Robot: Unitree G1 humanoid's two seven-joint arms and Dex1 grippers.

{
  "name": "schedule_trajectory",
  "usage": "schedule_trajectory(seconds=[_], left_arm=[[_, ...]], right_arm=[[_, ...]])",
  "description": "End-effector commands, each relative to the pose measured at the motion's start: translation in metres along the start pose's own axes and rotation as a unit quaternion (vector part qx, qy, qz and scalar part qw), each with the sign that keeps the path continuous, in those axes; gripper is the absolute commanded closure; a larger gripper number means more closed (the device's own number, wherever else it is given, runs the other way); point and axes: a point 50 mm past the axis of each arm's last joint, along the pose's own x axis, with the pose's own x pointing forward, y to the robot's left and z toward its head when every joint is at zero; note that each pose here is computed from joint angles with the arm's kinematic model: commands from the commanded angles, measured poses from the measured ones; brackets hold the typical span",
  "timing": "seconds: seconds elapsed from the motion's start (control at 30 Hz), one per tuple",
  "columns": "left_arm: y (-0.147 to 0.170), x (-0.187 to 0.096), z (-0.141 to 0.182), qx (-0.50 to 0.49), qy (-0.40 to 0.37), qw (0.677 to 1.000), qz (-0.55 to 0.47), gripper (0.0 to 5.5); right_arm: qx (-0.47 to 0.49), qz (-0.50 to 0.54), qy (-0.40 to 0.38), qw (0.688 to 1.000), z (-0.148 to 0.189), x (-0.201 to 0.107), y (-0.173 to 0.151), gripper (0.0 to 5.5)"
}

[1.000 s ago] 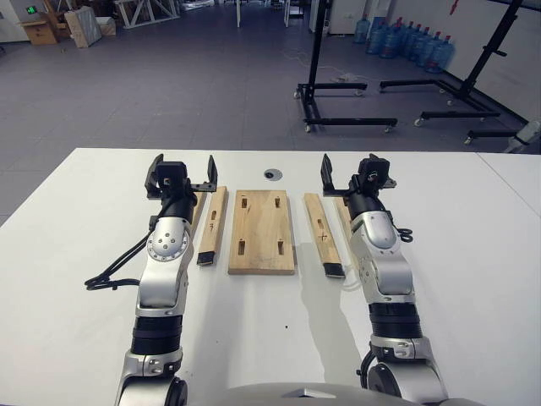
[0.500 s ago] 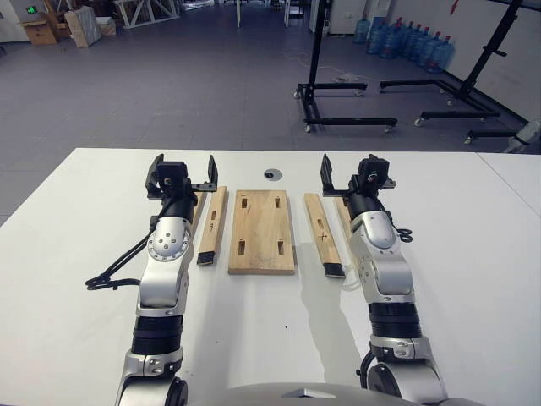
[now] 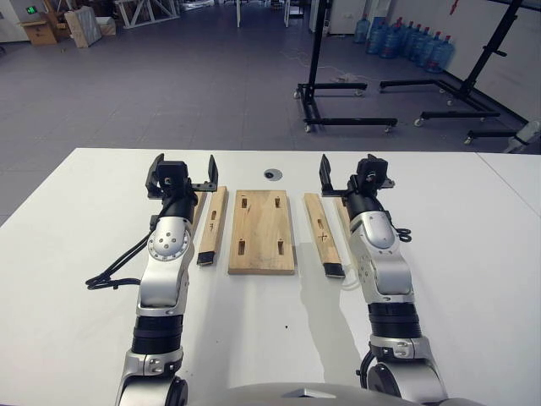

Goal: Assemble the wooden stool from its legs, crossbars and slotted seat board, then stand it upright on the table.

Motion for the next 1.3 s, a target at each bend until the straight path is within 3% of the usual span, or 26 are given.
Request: schedule_trajectory(seconds=[0.03, 0.37, 0.5, 0.6, 0.73, 0.87, 1.0, 1.3], left_arm=[[-0.002, 0.003, 0.002, 0.003, 0.000, 1.000, -0.002, 0.10], [-0.003, 0.004, 0.001, 0.004, 0.001, 1.000, -0.002, 0.10], [0.002, 0.004, 0.000, 0.011, 0.006, 1.000, 0.005, 0.10], [0.006, 0.004, -0.001, 0.013, 0.014, 1.000, 0.014, 0.10], [0.007, 0.007, -0.001, 0.015, 0.018, 0.999, 0.023, 0.10], [0.007, 0.007, -0.001, 0.015, 0.019, 0.999, 0.026, 0.10], [0.007, 0.006, -0.003, 0.016, 0.021, 0.999, 0.023, 0.10], [0.006, 0.006, -0.003, 0.018, 0.022, 0.999, 0.018, 0.10]], right_arm=[[0.003, 0.003, 0.000, 1.000, 0.001, 0.003, 0.002, 0.12], [-0.001, 0.011, -0.004, 1.000, 0.004, 0.005, 0.002, 0.12], [-0.002, 0.027, -0.012, 1.000, 0.051, 0.032, -0.020, 0.12], [-0.028, 0.065, 0.051, 0.996, 0.080, 0.050, -0.052, 0.12], [-0.119, 0.055, 0.199, 0.971, 0.032, 0.045, -0.095, 0.12], [-0.087, 0.022, 0.297, 0.951, -0.024, 0.023, -0.130, 0.12], [-0.050, 0.004, 0.324, 0.945, -0.043, 0.012, -0.144, 0.12], [-0.061, 0.015, 0.346, 0.936, -0.064, 0.003, -0.145, 0.12]])
